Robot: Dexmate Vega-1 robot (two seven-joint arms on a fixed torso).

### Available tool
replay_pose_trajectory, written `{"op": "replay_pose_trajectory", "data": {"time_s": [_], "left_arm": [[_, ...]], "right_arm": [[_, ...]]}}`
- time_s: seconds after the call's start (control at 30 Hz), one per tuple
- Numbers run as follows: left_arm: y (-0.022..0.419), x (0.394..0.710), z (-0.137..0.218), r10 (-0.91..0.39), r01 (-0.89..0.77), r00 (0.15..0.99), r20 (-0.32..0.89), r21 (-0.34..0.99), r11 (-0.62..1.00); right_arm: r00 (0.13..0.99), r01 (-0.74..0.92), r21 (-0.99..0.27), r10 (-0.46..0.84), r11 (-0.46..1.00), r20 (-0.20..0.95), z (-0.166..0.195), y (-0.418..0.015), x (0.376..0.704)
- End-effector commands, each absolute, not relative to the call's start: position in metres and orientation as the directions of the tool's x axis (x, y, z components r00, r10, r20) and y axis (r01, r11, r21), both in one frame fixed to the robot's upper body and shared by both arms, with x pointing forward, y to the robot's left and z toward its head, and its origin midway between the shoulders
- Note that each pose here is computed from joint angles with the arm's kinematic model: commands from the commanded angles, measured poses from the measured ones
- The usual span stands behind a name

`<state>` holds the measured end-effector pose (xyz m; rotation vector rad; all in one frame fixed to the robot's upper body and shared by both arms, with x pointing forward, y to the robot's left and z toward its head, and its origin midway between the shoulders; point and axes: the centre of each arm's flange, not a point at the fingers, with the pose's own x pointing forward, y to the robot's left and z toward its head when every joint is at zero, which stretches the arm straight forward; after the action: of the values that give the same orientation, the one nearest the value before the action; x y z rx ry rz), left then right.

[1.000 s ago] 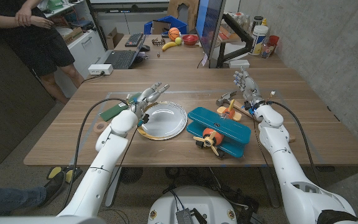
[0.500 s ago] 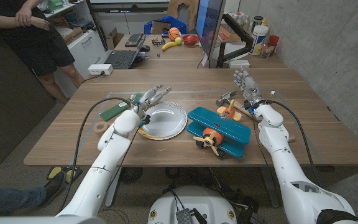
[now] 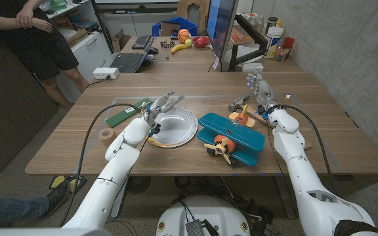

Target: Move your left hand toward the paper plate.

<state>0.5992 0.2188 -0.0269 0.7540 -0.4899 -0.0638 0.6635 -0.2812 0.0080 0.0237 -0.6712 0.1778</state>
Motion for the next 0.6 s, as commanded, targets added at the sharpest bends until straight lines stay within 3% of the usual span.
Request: {"op": "replay_pose_trajectory", "data": {"time_s": [0.03, 0.6], "left_arm": [[0.2130, 0.5971, -0.0329, -0.230, -0.138, 0.887, 0.401, 0.705, 0.696], [0.2070, 0.5966, -0.0384, -0.228, -0.173, 0.889, 0.396, 0.753, 0.635]], "right_arm": [[0.771, -0.174, -0.034, 0.158, 0.984, 0.617, 0.0070, -0.2812, 0.6651], [0.775, -0.178, -0.030, 0.159, 0.984, 0.611, 0.0065, -0.2806, 0.6673]]}}
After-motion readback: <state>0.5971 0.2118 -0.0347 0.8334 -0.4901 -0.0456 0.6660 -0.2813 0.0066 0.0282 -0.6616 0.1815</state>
